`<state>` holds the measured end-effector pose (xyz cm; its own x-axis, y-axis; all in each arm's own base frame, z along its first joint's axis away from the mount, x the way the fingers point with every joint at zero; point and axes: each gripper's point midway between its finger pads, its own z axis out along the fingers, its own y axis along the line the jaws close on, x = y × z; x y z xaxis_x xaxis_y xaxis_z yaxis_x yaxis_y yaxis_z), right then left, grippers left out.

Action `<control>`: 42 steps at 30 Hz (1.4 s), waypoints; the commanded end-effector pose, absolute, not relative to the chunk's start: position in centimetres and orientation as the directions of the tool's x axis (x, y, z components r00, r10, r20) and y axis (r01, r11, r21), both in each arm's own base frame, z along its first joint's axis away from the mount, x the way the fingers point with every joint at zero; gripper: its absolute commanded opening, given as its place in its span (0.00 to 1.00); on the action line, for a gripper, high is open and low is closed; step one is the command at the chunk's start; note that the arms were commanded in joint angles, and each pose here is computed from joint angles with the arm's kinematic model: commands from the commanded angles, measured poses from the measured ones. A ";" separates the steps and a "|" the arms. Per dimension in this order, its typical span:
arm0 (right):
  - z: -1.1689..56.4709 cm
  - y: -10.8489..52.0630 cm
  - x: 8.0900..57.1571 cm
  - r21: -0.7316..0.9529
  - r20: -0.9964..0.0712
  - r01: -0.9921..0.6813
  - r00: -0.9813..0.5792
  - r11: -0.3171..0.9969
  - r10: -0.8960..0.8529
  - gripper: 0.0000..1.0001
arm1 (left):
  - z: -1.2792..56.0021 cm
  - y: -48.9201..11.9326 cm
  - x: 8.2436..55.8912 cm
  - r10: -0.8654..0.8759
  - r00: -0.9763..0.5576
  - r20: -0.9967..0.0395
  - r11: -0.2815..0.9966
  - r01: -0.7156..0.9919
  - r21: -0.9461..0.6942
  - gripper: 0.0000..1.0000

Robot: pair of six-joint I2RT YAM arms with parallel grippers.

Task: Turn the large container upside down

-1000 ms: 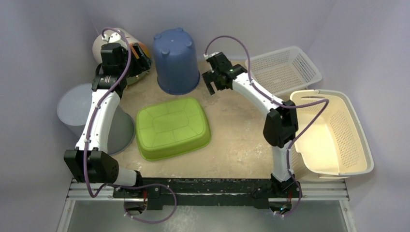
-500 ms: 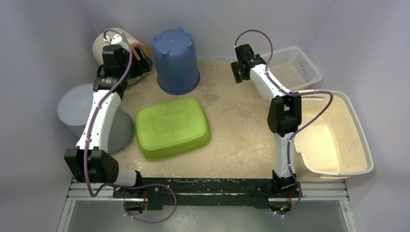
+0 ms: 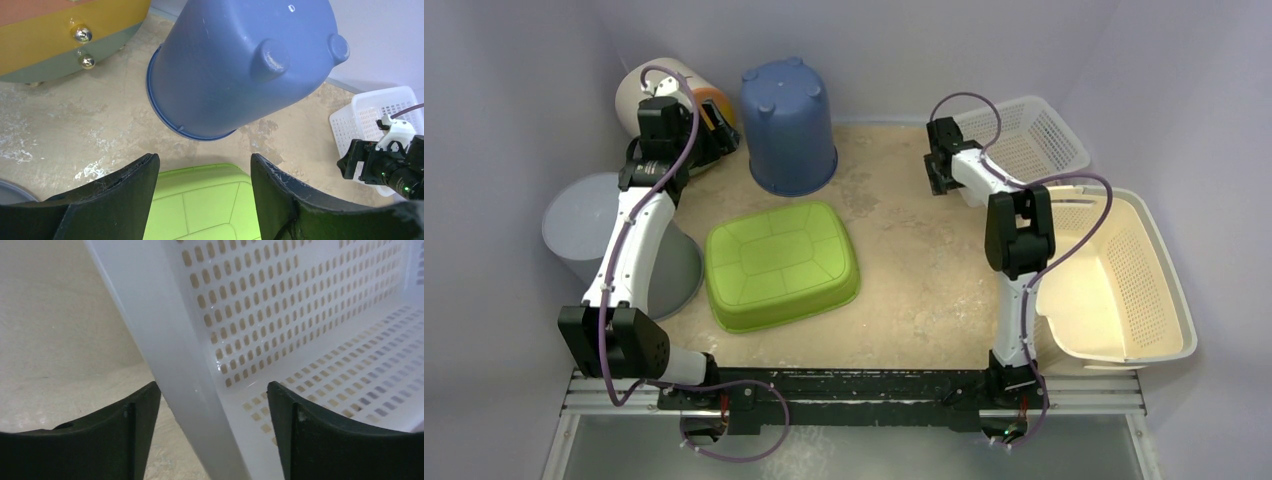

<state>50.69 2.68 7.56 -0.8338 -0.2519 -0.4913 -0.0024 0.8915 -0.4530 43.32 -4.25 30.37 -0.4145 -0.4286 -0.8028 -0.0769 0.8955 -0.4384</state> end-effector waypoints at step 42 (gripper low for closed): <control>35.6 23.8 41.1 0.853 -0.434 -0.517 -0.779 -0.073 0.452 0.07 | 36.5 -3.2 40.4 -0.437 -0.270 -0.858 0.896 -0.050 -0.441 0.65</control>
